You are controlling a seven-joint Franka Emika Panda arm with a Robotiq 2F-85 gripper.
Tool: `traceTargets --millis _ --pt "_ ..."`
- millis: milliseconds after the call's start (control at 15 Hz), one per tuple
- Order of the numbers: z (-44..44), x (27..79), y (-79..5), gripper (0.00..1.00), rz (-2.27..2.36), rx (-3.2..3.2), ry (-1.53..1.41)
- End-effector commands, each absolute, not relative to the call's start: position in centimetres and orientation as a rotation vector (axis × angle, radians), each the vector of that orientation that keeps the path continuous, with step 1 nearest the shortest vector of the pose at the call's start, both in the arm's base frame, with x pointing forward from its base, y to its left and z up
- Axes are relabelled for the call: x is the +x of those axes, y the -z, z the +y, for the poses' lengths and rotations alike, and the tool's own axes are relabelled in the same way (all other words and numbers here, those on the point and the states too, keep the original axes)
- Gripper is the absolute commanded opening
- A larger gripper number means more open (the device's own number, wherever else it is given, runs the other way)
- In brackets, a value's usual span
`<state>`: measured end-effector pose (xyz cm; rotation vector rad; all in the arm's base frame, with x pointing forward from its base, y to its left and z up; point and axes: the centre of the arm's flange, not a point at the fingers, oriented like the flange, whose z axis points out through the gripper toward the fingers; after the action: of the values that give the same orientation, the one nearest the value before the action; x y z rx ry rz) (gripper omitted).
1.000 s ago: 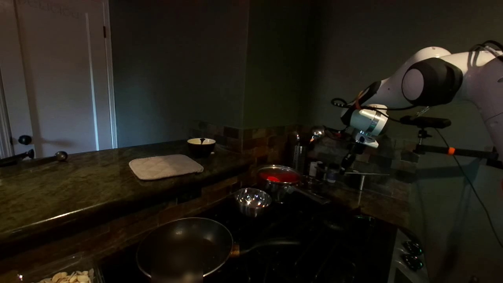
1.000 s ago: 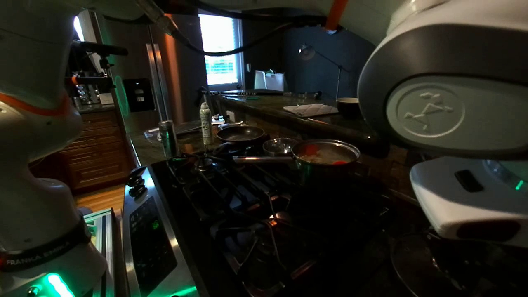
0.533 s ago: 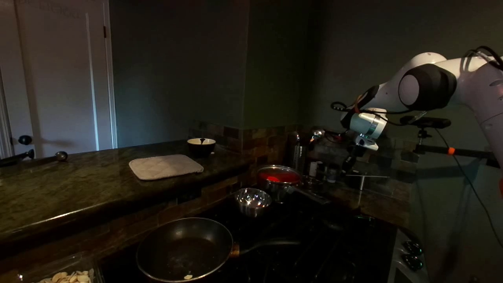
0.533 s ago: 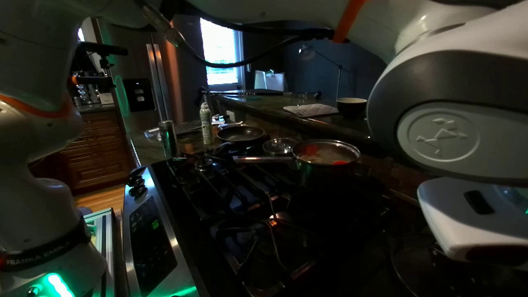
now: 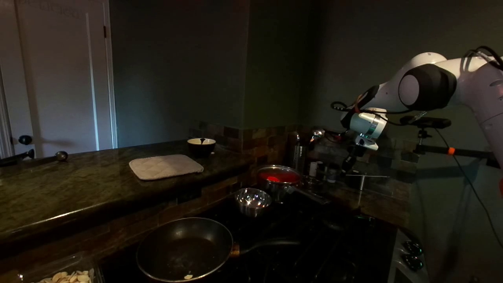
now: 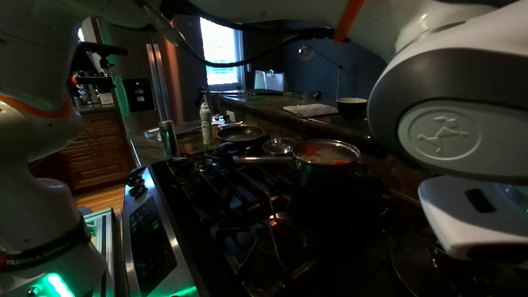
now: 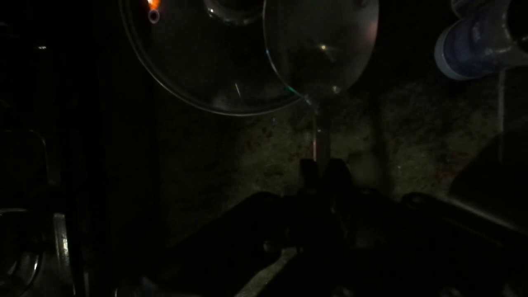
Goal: Remove the silver ladle from the pot and put it on the right side of the counter.
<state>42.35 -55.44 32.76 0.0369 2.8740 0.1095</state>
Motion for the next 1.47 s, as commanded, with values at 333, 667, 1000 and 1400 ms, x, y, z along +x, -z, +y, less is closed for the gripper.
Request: traceTargets --millis 333,667,1000,1400 --pt "-55.4 42.4 -32.8 0.11 2.874 0.038 -0.109" --pt "-57.1 41.0 -31.4 0.03 2.847 0.096 -0.138" --pt "-58.6 39.6 -30.0 0.03 2.811 0.125 -0.17" --pt "-58.8 39.4 -27.5 0.03 2.795 0.134 -0.186"
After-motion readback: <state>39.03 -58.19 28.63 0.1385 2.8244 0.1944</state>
